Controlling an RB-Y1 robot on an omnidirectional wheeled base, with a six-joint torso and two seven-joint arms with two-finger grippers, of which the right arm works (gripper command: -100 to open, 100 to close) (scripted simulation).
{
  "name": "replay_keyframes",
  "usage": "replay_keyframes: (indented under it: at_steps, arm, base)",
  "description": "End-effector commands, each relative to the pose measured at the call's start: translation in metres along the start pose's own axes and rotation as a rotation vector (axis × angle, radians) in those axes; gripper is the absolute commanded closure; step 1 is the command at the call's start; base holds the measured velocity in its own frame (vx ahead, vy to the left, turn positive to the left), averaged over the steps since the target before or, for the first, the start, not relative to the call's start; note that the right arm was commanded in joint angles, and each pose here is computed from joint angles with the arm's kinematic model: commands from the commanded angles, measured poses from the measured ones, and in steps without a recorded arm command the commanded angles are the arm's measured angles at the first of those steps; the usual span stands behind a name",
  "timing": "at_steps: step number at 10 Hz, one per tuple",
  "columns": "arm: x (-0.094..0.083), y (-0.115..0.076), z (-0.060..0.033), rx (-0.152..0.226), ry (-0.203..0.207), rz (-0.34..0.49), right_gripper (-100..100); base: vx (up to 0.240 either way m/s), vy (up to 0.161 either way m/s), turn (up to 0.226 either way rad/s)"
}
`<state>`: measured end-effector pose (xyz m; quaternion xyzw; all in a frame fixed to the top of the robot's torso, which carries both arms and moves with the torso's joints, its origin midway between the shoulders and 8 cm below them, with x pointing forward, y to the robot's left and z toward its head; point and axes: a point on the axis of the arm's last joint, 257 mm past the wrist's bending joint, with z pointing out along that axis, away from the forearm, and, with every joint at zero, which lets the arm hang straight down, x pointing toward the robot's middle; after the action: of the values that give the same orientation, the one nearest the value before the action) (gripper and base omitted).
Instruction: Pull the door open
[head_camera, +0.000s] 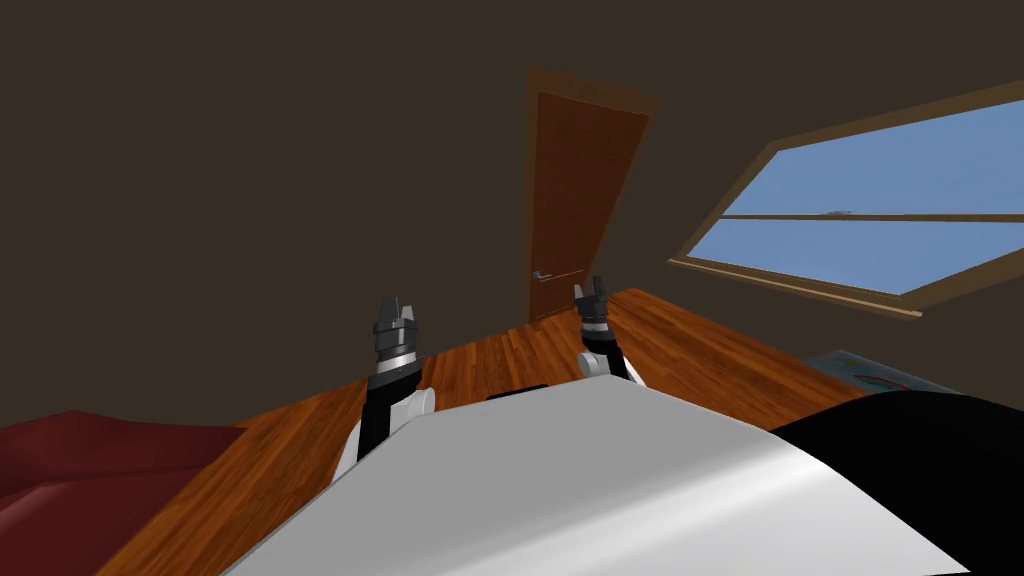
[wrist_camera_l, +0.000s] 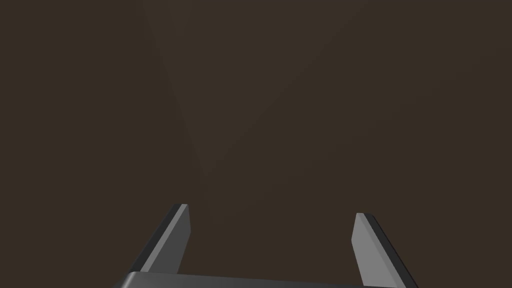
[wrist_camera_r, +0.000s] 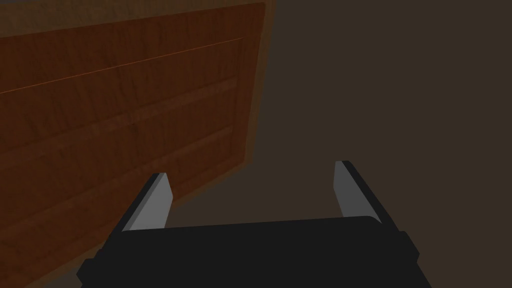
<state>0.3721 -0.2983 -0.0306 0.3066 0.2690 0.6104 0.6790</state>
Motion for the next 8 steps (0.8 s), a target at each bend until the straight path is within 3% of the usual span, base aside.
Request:
replay_keyframes:
  at_steps: [1,8]
  arm:
    - [0.000,-0.015,-0.0059,0.030,0.005,0.003,-100]
    - [-0.005,-0.084,-0.0333,0.163,0.021,0.015,-100]
  base:
    - [0.104,-0.050,0.080]
    - [0.089,-0.057,0.072]
